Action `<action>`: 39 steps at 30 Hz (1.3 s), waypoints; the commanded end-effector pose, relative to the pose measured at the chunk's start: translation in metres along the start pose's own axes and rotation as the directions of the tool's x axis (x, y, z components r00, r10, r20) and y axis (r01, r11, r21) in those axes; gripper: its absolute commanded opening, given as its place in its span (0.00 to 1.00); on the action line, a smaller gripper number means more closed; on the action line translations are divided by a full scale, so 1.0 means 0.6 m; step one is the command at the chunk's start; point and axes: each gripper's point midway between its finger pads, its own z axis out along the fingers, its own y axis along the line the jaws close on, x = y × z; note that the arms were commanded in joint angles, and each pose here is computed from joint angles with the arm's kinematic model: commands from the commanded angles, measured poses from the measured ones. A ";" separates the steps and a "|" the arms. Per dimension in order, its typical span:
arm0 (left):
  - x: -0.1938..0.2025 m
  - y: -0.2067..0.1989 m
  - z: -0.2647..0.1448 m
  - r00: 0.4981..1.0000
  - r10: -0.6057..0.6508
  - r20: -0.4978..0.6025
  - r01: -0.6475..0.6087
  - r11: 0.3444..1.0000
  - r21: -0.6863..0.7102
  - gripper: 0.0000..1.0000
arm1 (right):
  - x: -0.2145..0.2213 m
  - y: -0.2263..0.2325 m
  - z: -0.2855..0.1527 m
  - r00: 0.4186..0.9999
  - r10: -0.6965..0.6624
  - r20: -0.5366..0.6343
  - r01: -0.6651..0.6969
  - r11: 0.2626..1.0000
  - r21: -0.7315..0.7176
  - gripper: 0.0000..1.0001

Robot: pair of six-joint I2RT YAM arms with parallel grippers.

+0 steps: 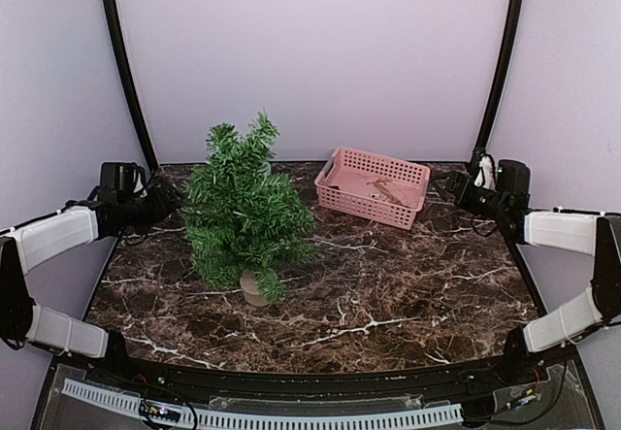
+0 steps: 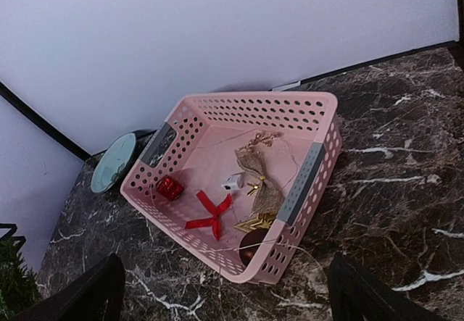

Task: Decorate the small christmas tree

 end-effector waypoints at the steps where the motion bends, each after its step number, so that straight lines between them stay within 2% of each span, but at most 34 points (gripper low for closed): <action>1: 0.062 0.004 -0.015 0.996 -0.049 -0.069 0.052 0.998 0.029 0.99 | 0.021 0.050 0.009 0.997 -0.081 -0.018 0.079 0.992 -0.103 0.98; 6: 0.153 0.028 -0.032 0.976 -0.083 -0.203 0.090 0.996 0.028 0.99 | 0.045 0.095 0.009 0.990 -0.131 -0.059 0.118 0.977 -0.179 0.99; 11: 0.211 0.024 -0.059 0.951 -0.112 -0.289 0.146 0.985 0.097 0.96 | 0.067 0.129 0.005 0.980 -0.163 -0.115 0.131 0.962 -0.240 0.98; 16: 0.277 0.016 -0.081 0.903 -0.120 -0.413 0.202 0.966 0.160 0.89 | 0.106 0.165 -0.007 0.959 -0.213 -0.185 0.152 0.943 -0.295 0.99; 20: 0.316 -0.001 -0.091 0.873 -0.080 -0.480 0.207 0.954 0.218 0.84 | 0.140 0.174 -0.014 0.941 -0.249 -0.231 0.170 0.934 -0.313 0.98; 23: 0.355 -0.019 -0.094 0.837 -0.058 -0.543 0.232 0.938 0.258 0.77 | 0.150 0.176 -0.016 0.937 -0.248 -0.244 0.163 0.933 -0.321 0.98; 31: 0.400 -0.107 -0.075 0.809 0.053 -0.585 0.242 0.878 0.413 0.66 | 0.153 0.181 -0.022 0.935 -0.254 -0.248 0.166 0.930 -0.328 0.99; 32: 0.413 -0.110 -0.072 0.795 0.060 -0.604 0.244 0.880 0.408 0.65 | 0.154 0.181 -0.023 0.935 -0.254 -0.248 0.166 0.930 -0.329 0.98; 39: 0.424 -0.147 -0.044 0.797 0.084 -0.598 0.237 0.867 0.438 0.61 | 0.154 0.182 -0.028 0.936 -0.252 -0.245 0.163 0.929 -0.333 0.98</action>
